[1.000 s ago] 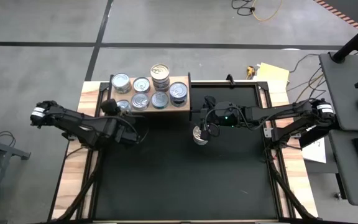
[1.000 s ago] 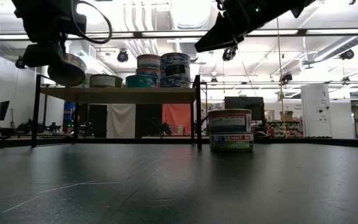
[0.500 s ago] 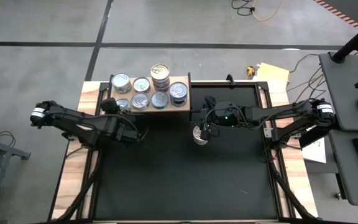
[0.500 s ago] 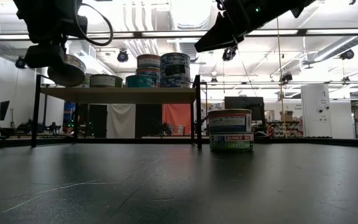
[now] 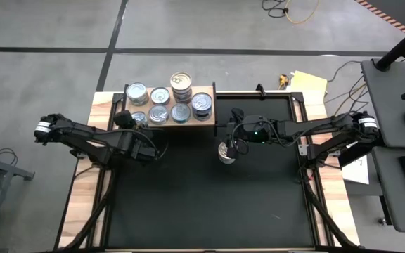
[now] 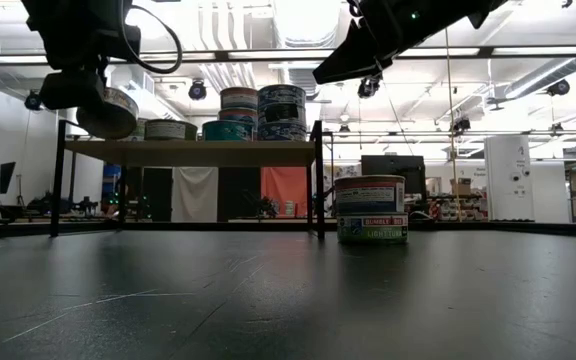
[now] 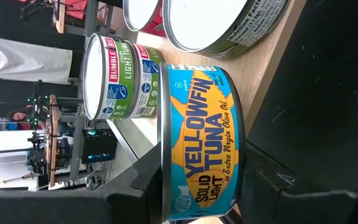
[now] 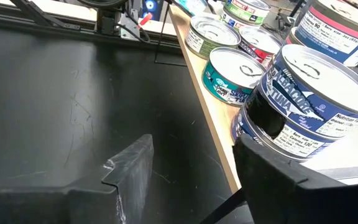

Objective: Stack canned seafood by type on shelf
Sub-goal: Put the yellow/blue tuna can on the shelf

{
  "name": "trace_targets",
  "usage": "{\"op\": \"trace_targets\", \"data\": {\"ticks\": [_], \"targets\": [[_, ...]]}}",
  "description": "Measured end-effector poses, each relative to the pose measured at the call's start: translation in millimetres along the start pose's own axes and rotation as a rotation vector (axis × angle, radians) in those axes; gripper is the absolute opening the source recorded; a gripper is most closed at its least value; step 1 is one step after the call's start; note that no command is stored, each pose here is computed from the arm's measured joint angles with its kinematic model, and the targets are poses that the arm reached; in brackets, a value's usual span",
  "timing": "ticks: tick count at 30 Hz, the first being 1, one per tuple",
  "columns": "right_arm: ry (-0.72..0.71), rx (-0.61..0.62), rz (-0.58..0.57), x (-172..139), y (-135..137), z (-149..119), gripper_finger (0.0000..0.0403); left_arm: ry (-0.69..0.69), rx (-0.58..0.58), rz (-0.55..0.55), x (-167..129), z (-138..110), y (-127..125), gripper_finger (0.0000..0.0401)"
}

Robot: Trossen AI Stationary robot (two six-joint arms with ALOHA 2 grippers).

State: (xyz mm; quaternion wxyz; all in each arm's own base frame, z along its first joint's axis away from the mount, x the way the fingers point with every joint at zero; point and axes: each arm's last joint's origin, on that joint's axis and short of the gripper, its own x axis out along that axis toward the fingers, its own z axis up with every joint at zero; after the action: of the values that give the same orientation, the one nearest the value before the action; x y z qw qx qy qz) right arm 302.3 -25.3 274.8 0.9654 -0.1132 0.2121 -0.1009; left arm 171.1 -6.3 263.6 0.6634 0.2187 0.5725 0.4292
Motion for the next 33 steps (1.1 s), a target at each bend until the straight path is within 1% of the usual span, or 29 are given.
{"op": "trace_targets", "data": {"ticks": [5, 15, 24, 33], "targets": [[0.000, 0.000, 0.000, 0.0, -0.1, 0.0, 0.0217, -0.001, -0.001, -0.001, 0.0, 0.1, -0.1, 0.0136], [0.000, 0.000, 0.000, 0.0, -0.1, 0.0, 0.0217, -0.012, -0.022, -0.009, 0.0, 1.6, -1.1, 0.0186], [0.001, 0.000, 0.000, 0.1, 0.0, -0.1, 0.0220, -0.020, -0.038, -0.016, -0.1, 2.9, -2.1, 0.0210], [0.001, 0.001, 0.000, 0.1, 0.0, -0.1, 0.0237, -0.025, -0.054, -0.029, -0.1, 4.1, -3.2, 0.0265]]}}
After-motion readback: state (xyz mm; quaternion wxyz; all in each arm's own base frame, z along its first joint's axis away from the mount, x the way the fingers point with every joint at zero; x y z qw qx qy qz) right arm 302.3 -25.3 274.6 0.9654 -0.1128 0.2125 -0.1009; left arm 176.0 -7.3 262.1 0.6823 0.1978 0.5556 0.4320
